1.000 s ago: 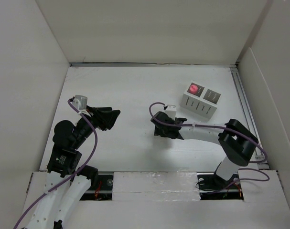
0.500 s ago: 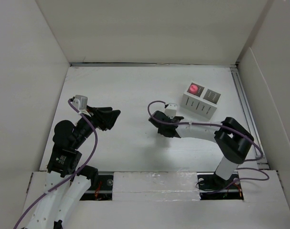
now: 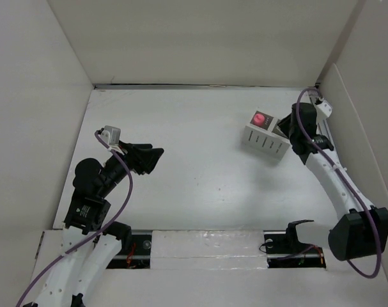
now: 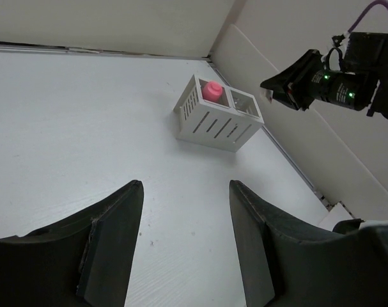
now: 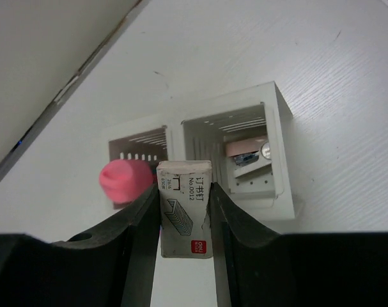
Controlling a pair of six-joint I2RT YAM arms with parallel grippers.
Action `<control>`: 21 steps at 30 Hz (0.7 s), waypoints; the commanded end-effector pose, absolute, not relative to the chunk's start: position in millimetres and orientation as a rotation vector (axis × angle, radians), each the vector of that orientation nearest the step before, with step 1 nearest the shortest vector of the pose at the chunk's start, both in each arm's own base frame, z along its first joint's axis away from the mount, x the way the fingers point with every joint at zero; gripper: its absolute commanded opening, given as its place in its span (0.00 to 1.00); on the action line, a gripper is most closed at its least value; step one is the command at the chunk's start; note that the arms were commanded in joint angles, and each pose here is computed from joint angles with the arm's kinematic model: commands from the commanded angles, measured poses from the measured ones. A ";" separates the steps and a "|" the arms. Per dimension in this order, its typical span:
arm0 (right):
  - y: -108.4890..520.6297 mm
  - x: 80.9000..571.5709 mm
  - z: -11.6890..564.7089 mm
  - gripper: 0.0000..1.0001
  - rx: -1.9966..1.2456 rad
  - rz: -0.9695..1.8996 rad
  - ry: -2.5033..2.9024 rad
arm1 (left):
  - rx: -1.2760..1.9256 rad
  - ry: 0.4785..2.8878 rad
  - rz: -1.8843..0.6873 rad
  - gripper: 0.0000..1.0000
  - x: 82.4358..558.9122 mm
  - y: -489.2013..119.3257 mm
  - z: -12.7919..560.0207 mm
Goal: Organize the desk
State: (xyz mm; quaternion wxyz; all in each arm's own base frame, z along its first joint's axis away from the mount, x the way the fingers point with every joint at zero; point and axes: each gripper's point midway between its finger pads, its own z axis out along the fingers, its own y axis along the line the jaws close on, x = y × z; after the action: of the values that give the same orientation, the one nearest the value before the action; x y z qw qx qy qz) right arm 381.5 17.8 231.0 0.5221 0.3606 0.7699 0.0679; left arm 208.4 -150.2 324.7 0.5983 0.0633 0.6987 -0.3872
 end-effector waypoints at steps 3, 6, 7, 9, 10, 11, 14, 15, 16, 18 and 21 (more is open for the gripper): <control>6.6 421.5 221.0 0.29 0.850 0.260 1.916 | 0.183 1.571 -0.904 0.52 208.5 -152.3 336.5; -5.8 434.5 218.3 0.31 0.872 0.224 1.928 | 0.184 1.575 -0.907 0.53 208.2 -152.8 335.5; -12.6 436.1 216.9 0.32 0.890 0.202 1.926 | 0.184 1.573 -0.905 0.53 208.3 -152.5 336.1; -13.6 438.0 216.5 0.41 0.890 0.191 1.933 | 0.186 1.569 -0.904 0.53 207.8 -152.3 337.2; -19.5 437.1 216.2 0.46 0.904 0.174 1.925 | 0.186 1.571 -0.906 0.53 207.7 -152.6 336.5; -20.1 434.7 213.6 0.50 0.907 0.169 1.928 | 0.187 1.573 -0.907 0.53 207.9 -152.9 336.1; -18.1 429.3 218.3 0.69 0.897 0.190 1.911 | 0.191 1.570 -0.908 0.54 207.8 -153.3 336.5; -17.1 426.9 218.2 0.77 0.898 0.197 1.910 | 0.189 1.570 -0.908 0.54 207.7 -153.1 336.8; -15.2 425.5 222.9 0.79 0.889 0.213 1.902 | 0.190 1.568 -0.909 0.54 207.6 -153.3 337.2; -12.3 419.6 237.9 0.83 0.877 0.245 1.874 | 0.195 1.571 -0.911 0.54 207.1 -153.9 336.1; 0.2 406.0 274.8 0.81 0.809 0.326 1.811 | 0.199 1.569 -0.910 0.55 206.9 -153.9 337.4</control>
State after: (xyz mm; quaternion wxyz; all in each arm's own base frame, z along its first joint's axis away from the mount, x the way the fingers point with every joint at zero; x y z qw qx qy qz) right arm 416.3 -9.4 226.9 0.4884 0.3633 0.7875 0.0967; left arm 207.5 -152.6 323.3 0.5939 0.0707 0.6999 -0.3904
